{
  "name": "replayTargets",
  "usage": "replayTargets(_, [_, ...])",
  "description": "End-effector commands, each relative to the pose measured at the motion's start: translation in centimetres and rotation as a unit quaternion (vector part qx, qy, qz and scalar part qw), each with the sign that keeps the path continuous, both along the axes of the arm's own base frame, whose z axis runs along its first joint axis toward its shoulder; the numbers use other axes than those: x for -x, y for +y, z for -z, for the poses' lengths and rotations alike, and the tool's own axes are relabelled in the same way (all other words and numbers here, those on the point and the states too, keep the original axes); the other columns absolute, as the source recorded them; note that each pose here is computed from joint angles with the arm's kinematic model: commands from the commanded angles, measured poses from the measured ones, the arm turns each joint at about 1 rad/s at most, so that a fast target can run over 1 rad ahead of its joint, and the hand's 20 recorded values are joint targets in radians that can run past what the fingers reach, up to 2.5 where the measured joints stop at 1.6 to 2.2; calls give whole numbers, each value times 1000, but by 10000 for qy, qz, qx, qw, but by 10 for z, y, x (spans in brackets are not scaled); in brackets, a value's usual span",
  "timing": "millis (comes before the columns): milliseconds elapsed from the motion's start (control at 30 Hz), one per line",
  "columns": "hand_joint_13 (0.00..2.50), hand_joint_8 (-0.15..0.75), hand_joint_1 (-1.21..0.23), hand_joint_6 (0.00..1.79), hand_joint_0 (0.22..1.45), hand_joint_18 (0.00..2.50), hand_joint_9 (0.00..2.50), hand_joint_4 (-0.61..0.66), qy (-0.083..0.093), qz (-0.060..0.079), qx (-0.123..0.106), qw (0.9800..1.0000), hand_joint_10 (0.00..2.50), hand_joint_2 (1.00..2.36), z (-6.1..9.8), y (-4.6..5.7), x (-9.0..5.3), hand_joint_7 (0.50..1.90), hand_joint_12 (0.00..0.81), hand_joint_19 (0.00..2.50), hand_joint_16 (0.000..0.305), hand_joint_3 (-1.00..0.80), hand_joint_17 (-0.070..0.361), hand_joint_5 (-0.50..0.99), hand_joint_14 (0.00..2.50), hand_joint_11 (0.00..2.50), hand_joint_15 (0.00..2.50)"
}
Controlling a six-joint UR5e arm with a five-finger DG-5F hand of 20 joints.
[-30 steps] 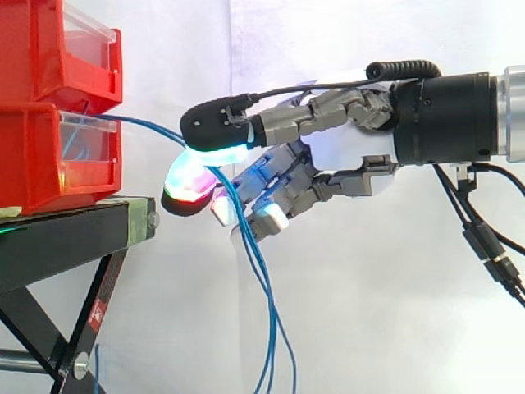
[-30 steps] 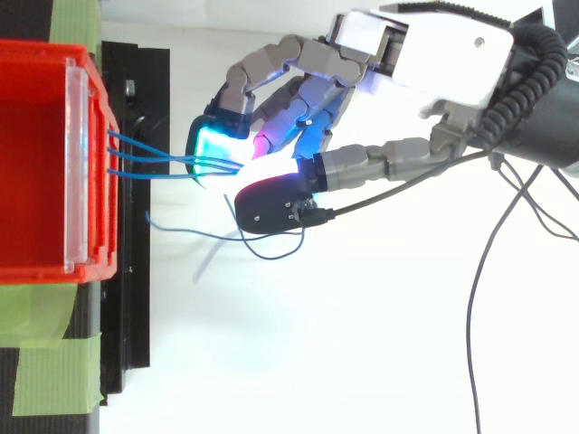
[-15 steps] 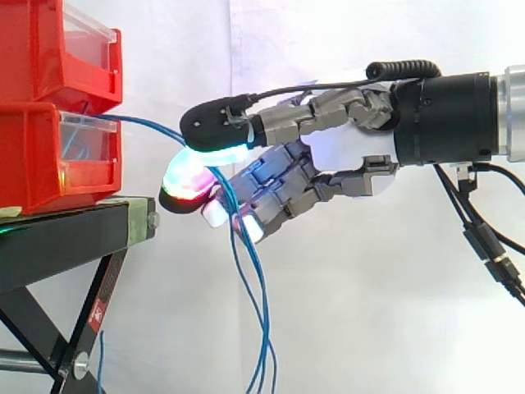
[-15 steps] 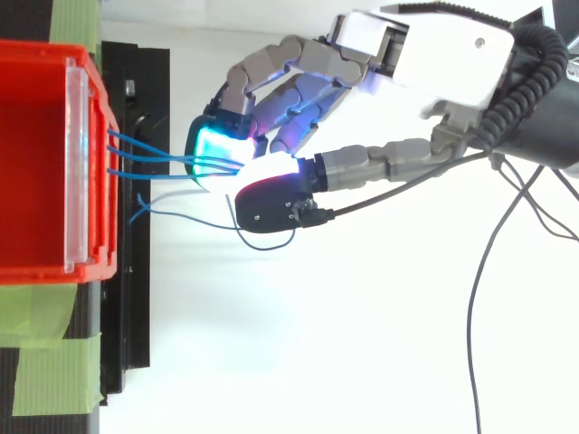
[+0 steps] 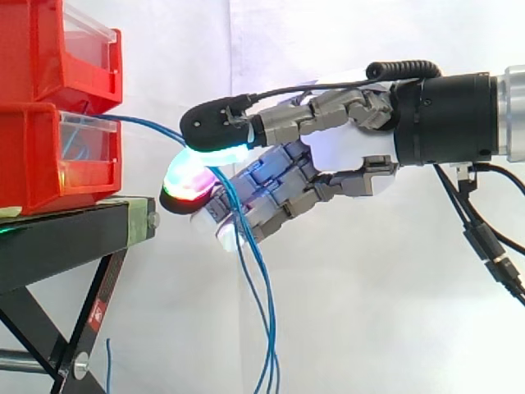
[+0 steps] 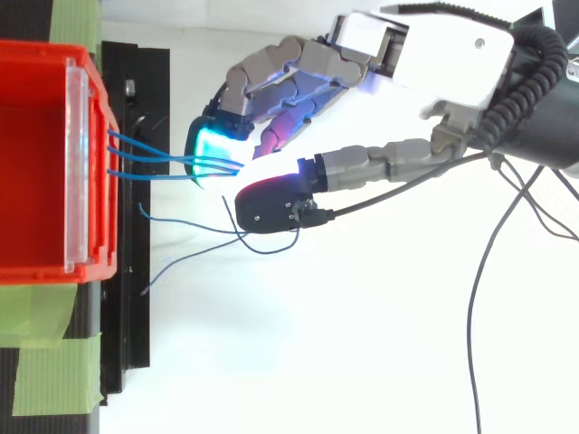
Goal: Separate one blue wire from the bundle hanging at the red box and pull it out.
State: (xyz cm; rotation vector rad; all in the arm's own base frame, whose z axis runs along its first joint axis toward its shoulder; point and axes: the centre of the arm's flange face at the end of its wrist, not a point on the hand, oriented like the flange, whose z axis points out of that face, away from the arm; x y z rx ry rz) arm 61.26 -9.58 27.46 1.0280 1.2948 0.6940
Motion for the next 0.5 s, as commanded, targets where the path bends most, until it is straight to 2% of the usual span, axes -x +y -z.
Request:
replayTargets(0, [925, 482, -679, 857, 604, 701, 886, 201, 0, 5, 0, 10000, 13, 1016, 0, -1, 0, 818, 536, 208, 57, -101, 128, -174, 14, 456, 391])
replayTargets(33, [935, 479, -679, 857, 605, 701, 909, 201, 0, 5, 0, 10000, 13, 1016, 0, -1, 0, 822, 534, 209, 57, -105, 128, -174, 12, 467, 397])
replayTargets(100, [973, 484, -676, 857, 605, 701, 1116, 207, 0, 5, 0, 10000, 17, 1018, 0, -1, 0, 823, 506, 203, 56, -107, 127, -175, 13, 537, 417])
replayTargets(233, [1007, 541, -675, 853, 604, 701, 1459, 223, 1, 5, 0, 10000, 21, 1016, 0, -1, 0, 832, 500, 182, 56, -107, 126, -173, 14, 682, 435])
replayTargets(467, [1007, 539, -675, 851, 601, 703, 1608, 230, 8, 21, 1, 10000, 23, 1016, 0, -3, 1, 842, 508, 180, 56, -110, 127, -172, 14, 836, 456])
